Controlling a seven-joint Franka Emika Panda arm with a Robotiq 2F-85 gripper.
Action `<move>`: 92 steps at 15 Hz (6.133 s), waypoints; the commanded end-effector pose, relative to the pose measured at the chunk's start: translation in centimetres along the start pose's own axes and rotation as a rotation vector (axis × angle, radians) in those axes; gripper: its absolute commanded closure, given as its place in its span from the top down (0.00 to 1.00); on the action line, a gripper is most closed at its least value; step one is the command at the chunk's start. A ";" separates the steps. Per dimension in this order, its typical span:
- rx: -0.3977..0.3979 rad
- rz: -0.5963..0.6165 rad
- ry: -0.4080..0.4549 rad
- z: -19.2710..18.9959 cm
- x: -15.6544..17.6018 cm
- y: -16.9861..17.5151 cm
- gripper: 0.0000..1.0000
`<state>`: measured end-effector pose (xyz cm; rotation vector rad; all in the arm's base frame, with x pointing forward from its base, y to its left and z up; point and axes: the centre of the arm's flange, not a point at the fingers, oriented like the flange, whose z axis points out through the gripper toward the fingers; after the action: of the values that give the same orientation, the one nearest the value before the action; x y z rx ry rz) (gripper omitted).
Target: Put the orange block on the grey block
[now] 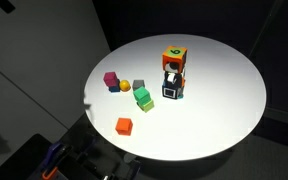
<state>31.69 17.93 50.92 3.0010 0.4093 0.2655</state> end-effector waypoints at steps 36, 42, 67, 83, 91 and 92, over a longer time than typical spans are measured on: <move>0.148 0.244 -0.053 16.3 -1.5 15.3 1.00; 0.116 0.296 -0.055 17.3 -1.5 16.8 1.00; 0.073 0.346 -0.154 27.1 -3.5 18.6 1.00; 0.101 0.345 -0.129 35.5 -4.3 17.9 1.00; 0.109 0.309 -0.166 40.2 -4.8 16.6 1.00; 0.112 0.301 -0.165 40.7 -4.8 16.5 1.00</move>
<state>38.00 -1.98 14.04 3.1443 -0.0910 0.0060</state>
